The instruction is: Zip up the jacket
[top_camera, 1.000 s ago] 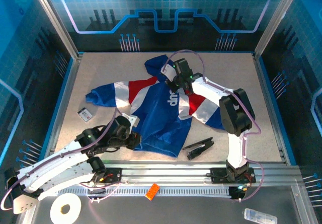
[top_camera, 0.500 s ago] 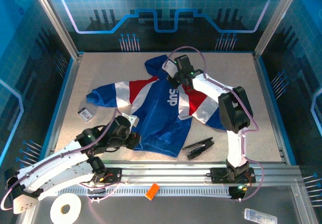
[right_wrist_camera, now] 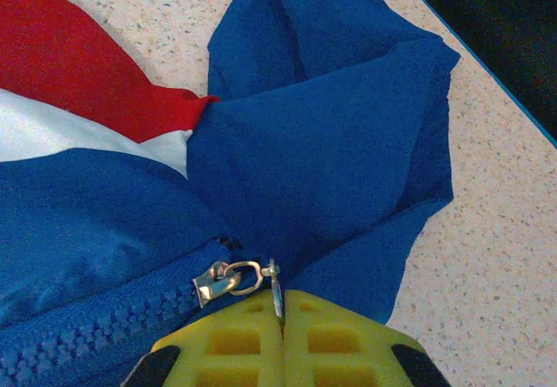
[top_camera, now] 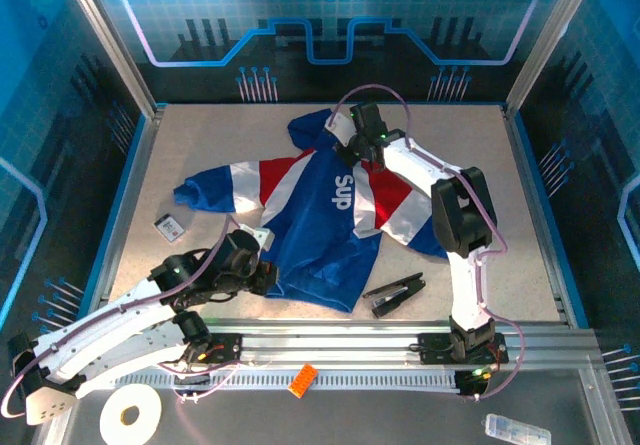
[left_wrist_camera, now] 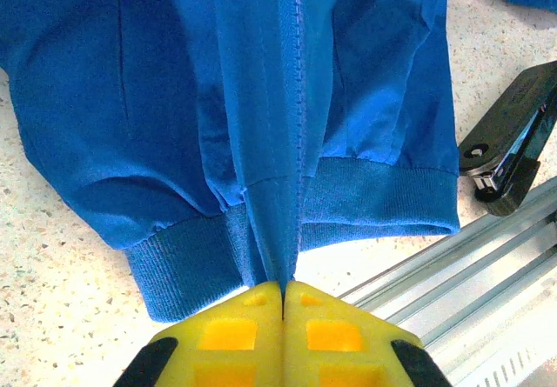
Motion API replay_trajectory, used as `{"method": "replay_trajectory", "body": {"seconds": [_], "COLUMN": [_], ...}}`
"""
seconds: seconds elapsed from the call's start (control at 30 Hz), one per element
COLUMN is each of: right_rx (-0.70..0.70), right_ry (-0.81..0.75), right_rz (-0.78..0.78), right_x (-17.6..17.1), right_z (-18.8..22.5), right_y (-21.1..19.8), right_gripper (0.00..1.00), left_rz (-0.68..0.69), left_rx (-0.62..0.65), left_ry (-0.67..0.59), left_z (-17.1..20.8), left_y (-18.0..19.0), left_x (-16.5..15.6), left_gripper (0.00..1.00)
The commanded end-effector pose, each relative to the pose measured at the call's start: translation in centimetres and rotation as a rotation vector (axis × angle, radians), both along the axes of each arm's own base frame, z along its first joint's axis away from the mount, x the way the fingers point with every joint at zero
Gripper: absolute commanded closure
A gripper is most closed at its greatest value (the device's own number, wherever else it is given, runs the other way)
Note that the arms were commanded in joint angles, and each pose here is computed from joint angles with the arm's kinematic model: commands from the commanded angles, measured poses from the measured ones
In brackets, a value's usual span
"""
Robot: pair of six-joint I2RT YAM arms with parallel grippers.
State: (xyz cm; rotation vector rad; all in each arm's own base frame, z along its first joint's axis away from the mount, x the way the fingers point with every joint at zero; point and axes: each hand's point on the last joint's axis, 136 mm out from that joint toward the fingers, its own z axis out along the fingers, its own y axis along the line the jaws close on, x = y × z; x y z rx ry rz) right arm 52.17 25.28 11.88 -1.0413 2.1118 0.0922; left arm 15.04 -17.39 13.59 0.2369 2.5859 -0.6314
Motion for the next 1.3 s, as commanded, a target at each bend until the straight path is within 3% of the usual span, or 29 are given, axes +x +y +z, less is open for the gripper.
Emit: {"method": "replay_trajectory", "body": {"seconds": [0.0,1.27], "right_rx": [-0.009,0.021], "right_ry": [-0.083,-0.095], "right_rz": [-0.085,-0.129], "right_x": [3.5,8.5], "right_z": [1.8,3.0], "right_y": [-3.1,-5.7], "right_gripper": [1.0,1.0], "left_rz": [-0.004,0.067], "left_rx": [0.02,0.019], "left_ry": [0.066,0.135], "left_z": [-0.2,-1.7], "left_y": [0.7,1.3], "left_x": [-1.4,-1.9], "left_gripper": [1.0,1.0]}}
